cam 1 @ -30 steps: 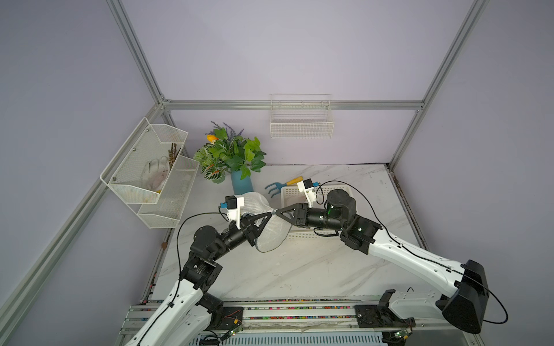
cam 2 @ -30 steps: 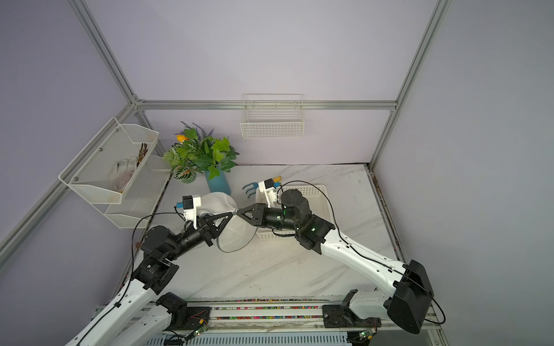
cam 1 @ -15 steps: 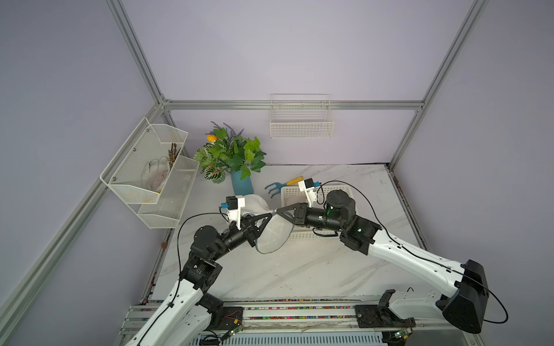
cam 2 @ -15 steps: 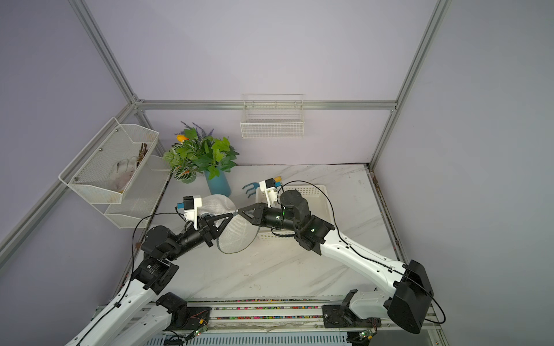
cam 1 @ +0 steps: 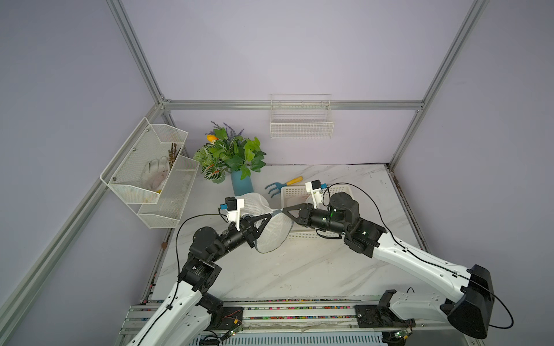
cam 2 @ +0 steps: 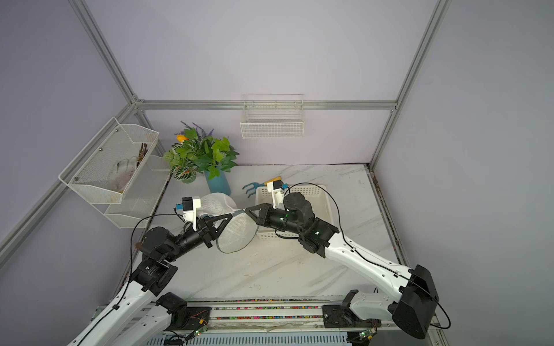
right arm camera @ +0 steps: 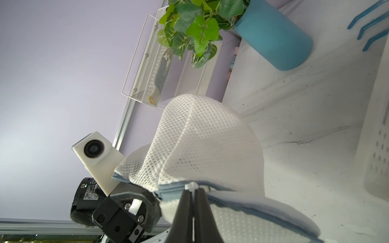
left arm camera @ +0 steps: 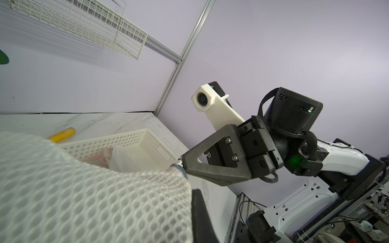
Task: Turn the laundry bag inside out
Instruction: Zip the zipper on the laundry bag.
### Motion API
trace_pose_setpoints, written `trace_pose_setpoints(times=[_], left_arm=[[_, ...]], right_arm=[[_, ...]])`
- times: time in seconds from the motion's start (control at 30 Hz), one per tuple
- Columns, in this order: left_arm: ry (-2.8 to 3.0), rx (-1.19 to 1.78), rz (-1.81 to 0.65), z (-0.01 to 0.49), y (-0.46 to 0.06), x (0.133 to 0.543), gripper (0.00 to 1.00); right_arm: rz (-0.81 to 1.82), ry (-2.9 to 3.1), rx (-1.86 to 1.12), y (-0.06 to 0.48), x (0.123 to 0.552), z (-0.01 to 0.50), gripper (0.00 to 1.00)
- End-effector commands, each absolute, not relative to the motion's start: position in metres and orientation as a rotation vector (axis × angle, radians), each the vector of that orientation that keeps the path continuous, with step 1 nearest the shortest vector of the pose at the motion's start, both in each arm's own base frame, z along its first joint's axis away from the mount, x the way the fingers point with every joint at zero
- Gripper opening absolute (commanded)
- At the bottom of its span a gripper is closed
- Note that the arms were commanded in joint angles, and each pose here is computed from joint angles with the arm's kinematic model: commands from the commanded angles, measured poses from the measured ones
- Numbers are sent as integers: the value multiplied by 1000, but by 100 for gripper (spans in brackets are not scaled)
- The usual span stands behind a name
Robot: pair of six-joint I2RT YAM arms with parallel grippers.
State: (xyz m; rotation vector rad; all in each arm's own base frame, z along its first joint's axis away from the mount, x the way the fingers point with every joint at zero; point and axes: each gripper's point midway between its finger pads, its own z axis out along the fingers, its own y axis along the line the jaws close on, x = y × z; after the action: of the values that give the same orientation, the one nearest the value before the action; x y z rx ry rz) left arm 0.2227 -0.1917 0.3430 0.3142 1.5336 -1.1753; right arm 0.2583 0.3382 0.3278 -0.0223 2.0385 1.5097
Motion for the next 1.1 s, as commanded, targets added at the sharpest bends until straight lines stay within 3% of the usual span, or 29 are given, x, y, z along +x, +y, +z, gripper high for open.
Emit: trace_pose_setpoints(times=[0.0,0.27,0.4,0.43,0.57,0.9,1.07], left_arm=[[1437,311,-1129,368,-182,217,0],[1419,237,-1098,366,-171,220,0],[1472,192,-1075,349,-167,225,55],[1498,180,-1061,341,-165,227,64],[1655,88,-960,297,-153,237,79],[1912,46,-774,247,-131,227,87],[1911,196,-801,253,-142,211,78]], right_arm=[[1391,2060,67,316,271,312,0],[1366,2142,33,325,273,291,0],[1388,2120,8,333,277,302,0],[1385,2109,3,335,280,305,0],[1364,2085,-33,340,287,314,0],[1156,2095,-162,341,315,306,0],[1101,2096,-236,337,318,306,0]])
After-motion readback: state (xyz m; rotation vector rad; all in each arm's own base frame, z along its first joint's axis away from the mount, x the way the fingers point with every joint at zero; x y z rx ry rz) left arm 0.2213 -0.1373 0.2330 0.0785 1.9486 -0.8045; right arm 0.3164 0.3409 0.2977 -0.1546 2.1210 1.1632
